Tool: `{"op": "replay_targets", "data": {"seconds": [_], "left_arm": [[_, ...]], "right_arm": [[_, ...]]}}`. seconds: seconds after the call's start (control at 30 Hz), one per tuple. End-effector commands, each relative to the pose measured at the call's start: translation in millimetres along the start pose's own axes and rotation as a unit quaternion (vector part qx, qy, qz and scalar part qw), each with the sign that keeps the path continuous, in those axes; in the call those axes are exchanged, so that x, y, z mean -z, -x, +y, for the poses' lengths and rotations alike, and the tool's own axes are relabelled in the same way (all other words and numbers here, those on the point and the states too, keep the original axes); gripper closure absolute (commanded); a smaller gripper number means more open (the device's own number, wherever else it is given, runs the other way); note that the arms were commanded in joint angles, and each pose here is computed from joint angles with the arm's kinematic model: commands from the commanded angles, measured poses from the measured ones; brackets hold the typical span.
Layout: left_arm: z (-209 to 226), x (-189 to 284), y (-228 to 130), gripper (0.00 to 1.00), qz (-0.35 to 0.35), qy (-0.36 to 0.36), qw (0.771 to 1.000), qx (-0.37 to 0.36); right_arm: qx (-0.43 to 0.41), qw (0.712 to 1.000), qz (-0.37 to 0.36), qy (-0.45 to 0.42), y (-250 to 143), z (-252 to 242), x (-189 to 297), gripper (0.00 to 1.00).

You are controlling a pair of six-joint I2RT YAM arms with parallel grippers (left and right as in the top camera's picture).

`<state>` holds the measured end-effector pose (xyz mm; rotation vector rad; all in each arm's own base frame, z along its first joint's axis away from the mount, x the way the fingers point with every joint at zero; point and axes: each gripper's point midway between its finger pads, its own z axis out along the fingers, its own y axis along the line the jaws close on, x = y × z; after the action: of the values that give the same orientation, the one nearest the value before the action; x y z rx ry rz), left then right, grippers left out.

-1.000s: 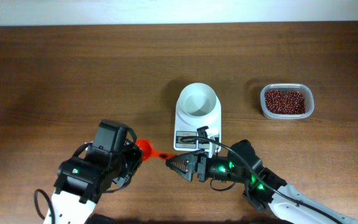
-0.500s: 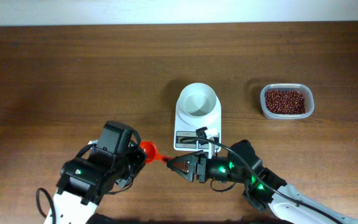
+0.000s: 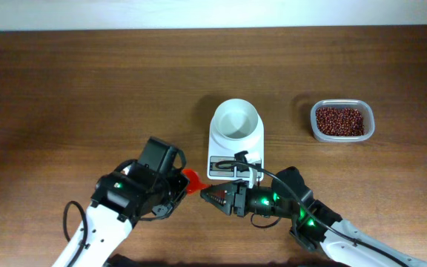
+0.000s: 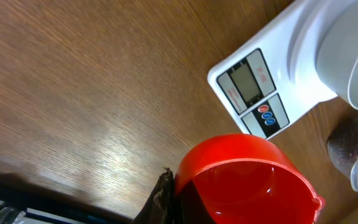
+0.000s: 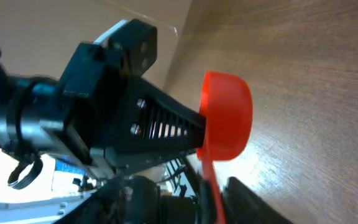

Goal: Scoop and weigh 50g on scale
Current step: 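Grasp the orange scoop handle with the right gripper beside the left gripper, then release the scoop from the left gripper and carry it right with the right gripper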

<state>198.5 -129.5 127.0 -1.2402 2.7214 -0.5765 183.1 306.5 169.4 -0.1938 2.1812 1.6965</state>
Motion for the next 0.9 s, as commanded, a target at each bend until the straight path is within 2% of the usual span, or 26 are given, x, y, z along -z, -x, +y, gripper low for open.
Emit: {"op": "replay_targets", "data": {"seconds": [0.0,0.17,0.2,0.27,0.43,0.5,0.53,0.6,0.63,0.67,0.7,0.77,0.87], "left_arm": [[2,-3,-3,1.00,0.003,0.004,1.000,0.005],[4,-3,-4,1.00,0.004,0.009,1.000,0.006],[4,-3,-3,1.00,0.004,0.008,1.000,0.006],[4,-3,-3,1.00,0.003,0.008,1.000,0.006],[4,-3,-3,1.00,0.004,0.008,1.000,0.005],[4,-3,-3,0.97,0.004,0.008,1.000,0.005],[4,-3,-3,0.89,0.004,0.008,1.000,0.005],[4,-3,-3,0.58,0.004,0.008,1.000,0.005],[4,-3,-3,0.27,0.004,0.008,1.000,0.005],[4,-3,-3,0.09,0.004,0.008,1.000,0.005],[4,-3,-3,0.01,0.004,0.008,1.000,0.005],[4,-3,-3,0.01,0.004,0.008,1.000,0.005],[4,-3,-3,0.01,0.004,0.008,1.000,0.005]], "right_arm": [[0.007,1.000,-0.014,-0.004,6,2,-2,0.57],[0.007,1.000,-0.023,-0.009,9,0,-2,0.69],[0.007,1.000,-0.023,-0.009,9,0,-2,0.75],[0.007,1.000,-0.021,-0.008,8,1,-2,0.77],[-0.002,1.000,-0.009,-0.018,3,-5,-2,0.95],[-0.001,1.000,-0.009,-0.017,3,-5,-2,0.96],[0.013,1.000,-0.009,-0.018,3,-5,-2,0.96],[0.024,0.999,-0.003,-0.027,0,-10,-2,0.96],[0.029,0.999,0.000,-0.032,-1,-13,-2,0.96],[0.048,0.998,0.002,-0.043,-2,-18,-1,0.96],[0.057,0.997,0.003,-0.057,-2,-25,0,0.96],[0.050,0.995,-0.001,-0.085,4,-41,8,0.96],[0.042,0.992,-0.024,-0.117,27,-58,50,0.96]]}}
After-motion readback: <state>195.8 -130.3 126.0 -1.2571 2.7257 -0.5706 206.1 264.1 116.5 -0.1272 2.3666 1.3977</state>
